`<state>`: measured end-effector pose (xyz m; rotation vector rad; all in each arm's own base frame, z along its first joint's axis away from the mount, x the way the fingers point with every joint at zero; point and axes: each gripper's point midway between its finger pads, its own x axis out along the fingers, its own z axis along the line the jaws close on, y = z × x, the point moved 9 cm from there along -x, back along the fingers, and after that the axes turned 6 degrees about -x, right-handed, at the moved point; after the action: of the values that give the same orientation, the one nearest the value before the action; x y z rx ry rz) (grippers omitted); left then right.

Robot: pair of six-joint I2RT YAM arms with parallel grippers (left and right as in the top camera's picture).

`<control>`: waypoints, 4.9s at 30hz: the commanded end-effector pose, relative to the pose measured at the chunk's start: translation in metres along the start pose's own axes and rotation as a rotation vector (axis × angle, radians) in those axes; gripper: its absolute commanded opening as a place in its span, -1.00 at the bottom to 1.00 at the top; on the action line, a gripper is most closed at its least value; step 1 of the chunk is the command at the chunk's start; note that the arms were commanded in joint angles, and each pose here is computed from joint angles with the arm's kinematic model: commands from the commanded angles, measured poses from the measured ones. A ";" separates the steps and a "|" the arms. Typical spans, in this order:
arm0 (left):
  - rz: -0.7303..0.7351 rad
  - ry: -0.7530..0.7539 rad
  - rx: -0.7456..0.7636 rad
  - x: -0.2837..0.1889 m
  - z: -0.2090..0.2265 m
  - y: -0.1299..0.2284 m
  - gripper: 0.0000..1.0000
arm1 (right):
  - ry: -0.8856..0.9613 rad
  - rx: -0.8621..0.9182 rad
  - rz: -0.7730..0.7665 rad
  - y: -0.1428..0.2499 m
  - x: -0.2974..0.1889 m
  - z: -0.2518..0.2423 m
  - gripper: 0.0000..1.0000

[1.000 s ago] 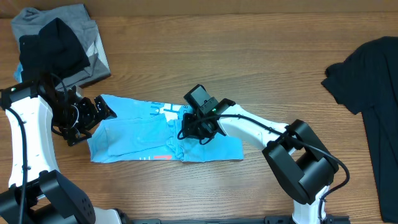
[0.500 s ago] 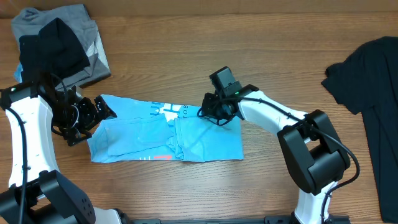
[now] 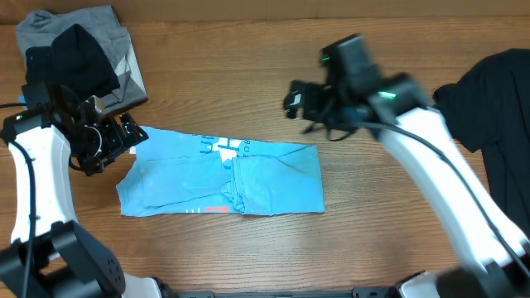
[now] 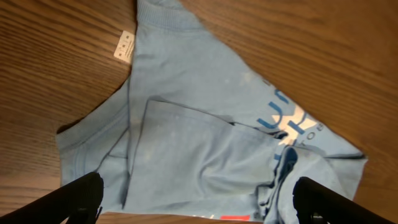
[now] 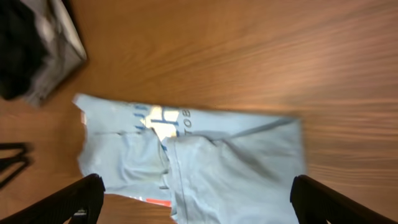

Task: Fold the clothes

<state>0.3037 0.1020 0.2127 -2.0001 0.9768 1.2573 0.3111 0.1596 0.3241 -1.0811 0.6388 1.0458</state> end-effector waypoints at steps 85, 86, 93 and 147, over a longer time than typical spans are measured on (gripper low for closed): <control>0.324 -0.148 0.419 0.052 -0.204 0.101 -0.92 | -0.105 0.138 0.428 0.140 0.189 -0.090 1.00; 0.323 -0.134 0.435 0.054 -0.211 0.106 -0.92 | -0.104 0.138 0.430 0.140 0.191 -0.091 1.00; 0.332 -0.085 0.497 0.062 -0.239 0.139 -0.87 | -0.105 0.138 0.428 0.140 0.191 -0.090 1.00; 0.210 -0.424 0.100 0.050 -0.112 0.040 0.21 | -0.001 0.296 0.333 0.104 0.108 0.028 1.00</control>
<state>0.3474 -0.0223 0.2066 -1.5007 1.0561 1.6059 0.2530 0.2301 0.2100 -0.7433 0.9056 1.2678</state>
